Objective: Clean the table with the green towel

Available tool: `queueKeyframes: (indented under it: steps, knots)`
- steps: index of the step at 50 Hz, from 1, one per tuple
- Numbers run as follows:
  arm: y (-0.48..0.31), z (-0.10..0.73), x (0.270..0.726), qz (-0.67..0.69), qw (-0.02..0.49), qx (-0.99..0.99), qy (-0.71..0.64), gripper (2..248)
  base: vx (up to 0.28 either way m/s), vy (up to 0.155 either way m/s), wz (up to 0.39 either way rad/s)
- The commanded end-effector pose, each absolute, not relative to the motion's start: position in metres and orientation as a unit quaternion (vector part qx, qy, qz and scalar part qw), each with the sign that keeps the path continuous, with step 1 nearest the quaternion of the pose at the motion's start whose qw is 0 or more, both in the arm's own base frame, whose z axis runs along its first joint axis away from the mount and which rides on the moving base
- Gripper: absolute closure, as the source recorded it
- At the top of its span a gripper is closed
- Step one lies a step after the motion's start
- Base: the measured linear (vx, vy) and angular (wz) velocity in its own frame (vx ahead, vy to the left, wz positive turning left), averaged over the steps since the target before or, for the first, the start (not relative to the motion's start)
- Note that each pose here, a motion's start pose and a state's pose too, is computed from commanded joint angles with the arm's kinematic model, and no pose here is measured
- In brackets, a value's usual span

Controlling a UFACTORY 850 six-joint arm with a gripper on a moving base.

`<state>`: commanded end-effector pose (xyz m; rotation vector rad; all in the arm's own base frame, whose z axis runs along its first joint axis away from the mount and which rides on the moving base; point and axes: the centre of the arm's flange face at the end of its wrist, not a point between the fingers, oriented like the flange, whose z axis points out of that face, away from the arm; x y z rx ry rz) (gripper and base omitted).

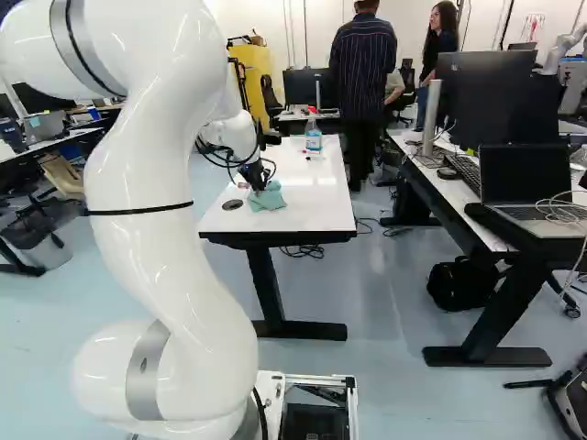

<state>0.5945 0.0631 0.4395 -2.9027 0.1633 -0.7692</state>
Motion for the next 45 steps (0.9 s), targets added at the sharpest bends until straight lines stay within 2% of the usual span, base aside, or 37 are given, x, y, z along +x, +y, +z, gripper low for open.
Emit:
queueKeyframes:
  steps: [45]
  knots:
    - [0.033,0.453,0.522,-0.248,0.06,-0.964,0.075,222,0.0,0.0,0.0]
